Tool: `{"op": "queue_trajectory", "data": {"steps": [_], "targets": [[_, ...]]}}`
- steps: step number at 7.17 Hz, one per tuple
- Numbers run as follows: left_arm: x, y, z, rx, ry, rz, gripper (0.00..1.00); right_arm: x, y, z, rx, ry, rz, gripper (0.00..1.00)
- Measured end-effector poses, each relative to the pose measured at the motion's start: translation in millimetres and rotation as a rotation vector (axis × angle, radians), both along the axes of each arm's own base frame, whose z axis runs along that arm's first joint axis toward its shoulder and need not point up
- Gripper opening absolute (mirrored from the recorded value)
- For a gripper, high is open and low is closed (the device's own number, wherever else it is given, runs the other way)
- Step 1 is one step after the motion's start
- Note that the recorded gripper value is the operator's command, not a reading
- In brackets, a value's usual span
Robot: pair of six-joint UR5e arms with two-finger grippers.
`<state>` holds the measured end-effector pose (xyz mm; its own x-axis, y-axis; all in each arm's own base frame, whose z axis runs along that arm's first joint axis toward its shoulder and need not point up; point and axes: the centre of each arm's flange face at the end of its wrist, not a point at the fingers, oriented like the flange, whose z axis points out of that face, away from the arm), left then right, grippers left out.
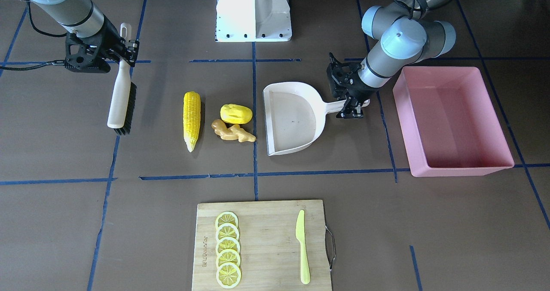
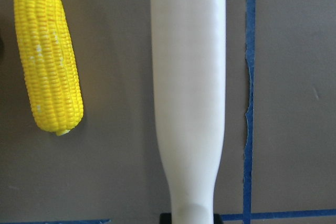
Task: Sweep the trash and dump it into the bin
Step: 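Move the brush with the right gripper behind the corn, potato and ginger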
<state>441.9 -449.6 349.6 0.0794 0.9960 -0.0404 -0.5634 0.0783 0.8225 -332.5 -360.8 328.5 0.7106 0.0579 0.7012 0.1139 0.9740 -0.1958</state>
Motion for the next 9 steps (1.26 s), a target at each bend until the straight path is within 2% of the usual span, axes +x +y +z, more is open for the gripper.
{"op": "queue_trajectory", "data": {"steps": [6,9], "targets": [[15,9,-22,-0.001,-0.012,0.02,0.0,-59,8,11,-0.014,0.043,-0.077,0.0],[23,17,-20,-0.009,-0.026,0.036,0.0,-96,-3,-16,-0.007,0.062,-0.09,0.0]]}}
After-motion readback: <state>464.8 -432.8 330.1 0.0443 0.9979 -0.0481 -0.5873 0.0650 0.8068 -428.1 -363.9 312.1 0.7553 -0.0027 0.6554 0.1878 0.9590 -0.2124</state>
